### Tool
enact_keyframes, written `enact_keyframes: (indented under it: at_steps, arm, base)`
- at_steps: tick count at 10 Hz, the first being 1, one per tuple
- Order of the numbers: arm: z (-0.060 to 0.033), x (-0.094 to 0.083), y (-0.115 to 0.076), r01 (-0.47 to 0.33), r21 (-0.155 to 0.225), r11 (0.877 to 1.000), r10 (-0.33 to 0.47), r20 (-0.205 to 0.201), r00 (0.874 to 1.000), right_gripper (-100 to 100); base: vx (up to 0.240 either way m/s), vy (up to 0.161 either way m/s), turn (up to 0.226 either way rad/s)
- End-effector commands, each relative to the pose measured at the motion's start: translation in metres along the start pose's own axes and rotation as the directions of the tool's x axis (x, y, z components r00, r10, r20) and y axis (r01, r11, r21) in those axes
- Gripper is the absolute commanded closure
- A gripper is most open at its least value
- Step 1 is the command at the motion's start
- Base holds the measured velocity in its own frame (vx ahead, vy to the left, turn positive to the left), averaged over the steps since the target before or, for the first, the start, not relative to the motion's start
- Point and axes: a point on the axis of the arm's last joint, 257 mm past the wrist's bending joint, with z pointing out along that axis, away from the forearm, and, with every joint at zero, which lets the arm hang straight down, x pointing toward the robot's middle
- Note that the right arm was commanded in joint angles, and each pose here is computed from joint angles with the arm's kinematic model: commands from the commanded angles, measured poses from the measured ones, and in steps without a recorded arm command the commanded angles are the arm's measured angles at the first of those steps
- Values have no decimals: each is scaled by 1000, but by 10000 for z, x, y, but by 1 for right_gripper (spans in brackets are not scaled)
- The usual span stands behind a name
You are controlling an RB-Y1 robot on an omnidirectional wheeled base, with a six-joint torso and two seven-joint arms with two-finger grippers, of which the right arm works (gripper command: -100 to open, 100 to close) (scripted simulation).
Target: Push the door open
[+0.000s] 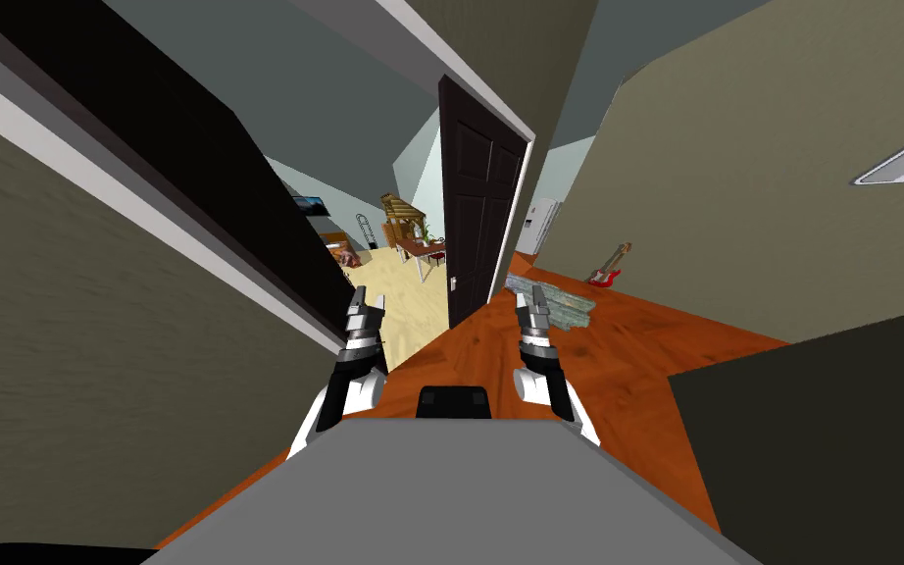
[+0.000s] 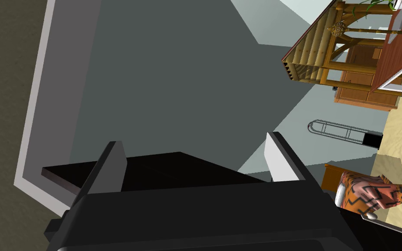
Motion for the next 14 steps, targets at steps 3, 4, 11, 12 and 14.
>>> enact_keyframes:
  at_steps: [3,4,11,12,14]
  arm:
    - [-46,106,-309,-23,46,999,24,-26,999,-100]
    - [-66,141,-402,-29,60,998,32,-34,999,-100]
    - [-225,361,-982,-65,152,986,77,-75,994,-100]
    - [-259,400,-1082,-70,169,983,84,-81,993,-100]
    - [-328,476,-1273,-79,201,976,99,-93,991,-100]
  base:
    - [88,-41,107]
    - [91,-48,129]
    - [84,-53,113]
    - [55,-27,79]
    - [69,-54,142]
